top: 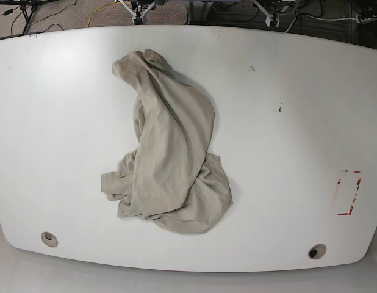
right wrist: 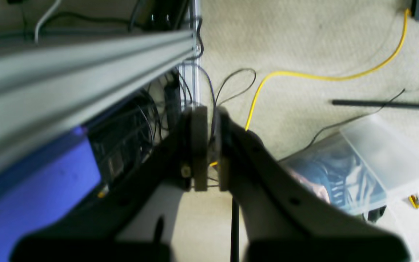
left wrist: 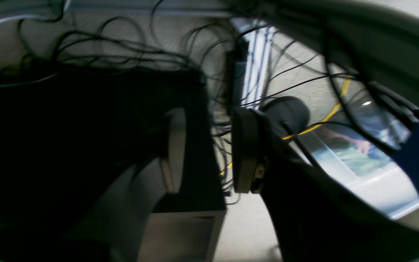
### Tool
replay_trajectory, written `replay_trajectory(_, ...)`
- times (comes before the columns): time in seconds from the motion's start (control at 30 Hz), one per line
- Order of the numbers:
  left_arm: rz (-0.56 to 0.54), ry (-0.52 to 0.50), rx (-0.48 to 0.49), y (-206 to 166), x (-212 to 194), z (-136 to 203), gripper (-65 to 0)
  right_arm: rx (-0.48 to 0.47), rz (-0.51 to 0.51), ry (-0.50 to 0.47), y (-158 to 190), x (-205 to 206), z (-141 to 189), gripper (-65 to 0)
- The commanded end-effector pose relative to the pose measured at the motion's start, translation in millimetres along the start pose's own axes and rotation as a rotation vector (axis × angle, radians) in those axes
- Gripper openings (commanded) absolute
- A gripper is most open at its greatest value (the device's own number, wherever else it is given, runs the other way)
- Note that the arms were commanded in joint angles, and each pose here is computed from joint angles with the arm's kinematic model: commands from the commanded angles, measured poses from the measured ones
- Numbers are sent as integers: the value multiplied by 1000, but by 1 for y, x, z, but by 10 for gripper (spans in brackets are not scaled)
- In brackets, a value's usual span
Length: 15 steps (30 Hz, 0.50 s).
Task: Layout the t-shirt on the table in an organized manner, then fold the t-shirt properly
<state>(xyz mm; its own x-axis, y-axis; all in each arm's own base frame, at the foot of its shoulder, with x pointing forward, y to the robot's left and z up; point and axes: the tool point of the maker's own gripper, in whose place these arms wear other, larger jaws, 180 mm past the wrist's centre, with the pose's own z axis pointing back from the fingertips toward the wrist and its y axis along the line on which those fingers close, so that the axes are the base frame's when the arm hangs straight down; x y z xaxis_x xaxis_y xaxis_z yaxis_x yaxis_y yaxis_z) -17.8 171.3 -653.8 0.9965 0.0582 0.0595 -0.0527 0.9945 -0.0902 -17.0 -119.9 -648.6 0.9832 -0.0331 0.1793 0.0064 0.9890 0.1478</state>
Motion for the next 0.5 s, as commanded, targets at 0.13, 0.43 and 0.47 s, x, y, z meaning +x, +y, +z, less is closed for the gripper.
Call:
replay_trajectory(0.13,1,5,0,1,-3,1,-453,-2,-6,0,-2,-6,2,-615)
replay_trajectory(0.43,-8,-6,8,6,-9,5,-453,-14,-16,-32,-4,-22,11,-615)
replay_trajectory(0.47,-11,-10,10,7,-10,6,-453,-16,-15,-34,-4,-24,12,-615)
